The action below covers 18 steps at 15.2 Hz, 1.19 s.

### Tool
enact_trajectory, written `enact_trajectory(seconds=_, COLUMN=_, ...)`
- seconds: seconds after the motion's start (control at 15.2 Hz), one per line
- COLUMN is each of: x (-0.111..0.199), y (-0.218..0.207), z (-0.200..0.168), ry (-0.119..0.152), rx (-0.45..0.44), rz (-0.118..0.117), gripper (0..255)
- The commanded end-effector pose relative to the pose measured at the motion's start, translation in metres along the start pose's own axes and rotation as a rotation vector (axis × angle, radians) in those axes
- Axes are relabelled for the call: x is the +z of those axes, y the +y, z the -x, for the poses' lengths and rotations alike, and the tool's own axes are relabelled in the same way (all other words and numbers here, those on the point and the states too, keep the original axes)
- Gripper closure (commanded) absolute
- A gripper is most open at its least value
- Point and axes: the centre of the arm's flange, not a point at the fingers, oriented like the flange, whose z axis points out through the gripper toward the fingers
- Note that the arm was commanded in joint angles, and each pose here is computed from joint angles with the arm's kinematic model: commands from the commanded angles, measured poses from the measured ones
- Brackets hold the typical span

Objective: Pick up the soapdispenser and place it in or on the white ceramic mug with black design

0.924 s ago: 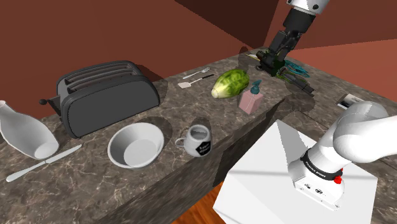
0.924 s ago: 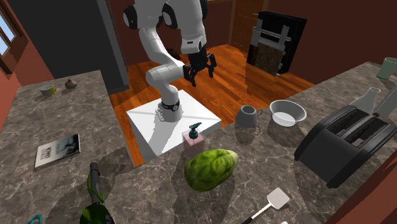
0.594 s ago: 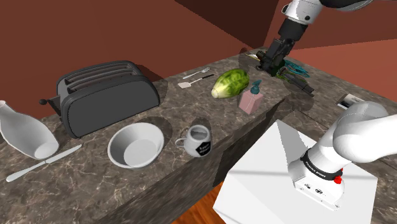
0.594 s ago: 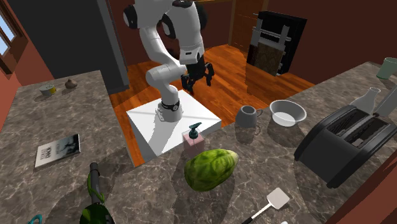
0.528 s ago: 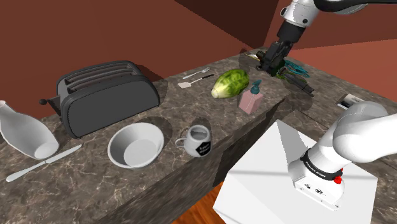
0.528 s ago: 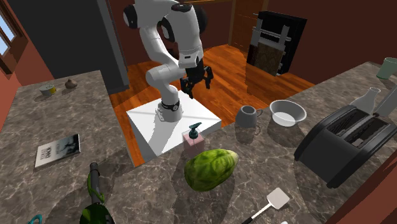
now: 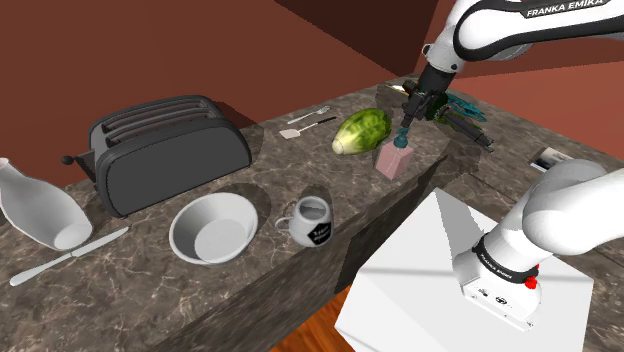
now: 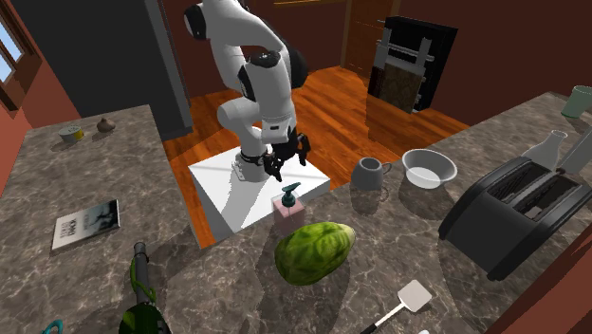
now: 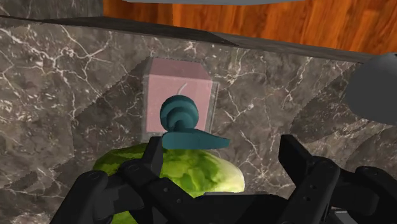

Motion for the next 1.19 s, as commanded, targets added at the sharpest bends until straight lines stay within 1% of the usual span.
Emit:
enact_trajectory(seconds=0.0, x=0.017, y=0.017, z=-0.008, ry=0.001, rx=-0.017, rz=0.008, gripper=0)
enact_trajectory(seconds=0.53, x=0.057, y=0.017, z=-0.008, ry=0.001, rx=-0.017, rz=0.008, gripper=0)
enact_trajectory(seconds=1.06, x=0.057, y=0.017, z=-0.008, ry=0.001, rx=-0.017, rz=0.008, gripper=0)
enact_trajectory(seconds=1.12, x=0.057, y=0.017, z=-0.008, ry=0.001, rx=-0.017, rz=0.008, gripper=255)
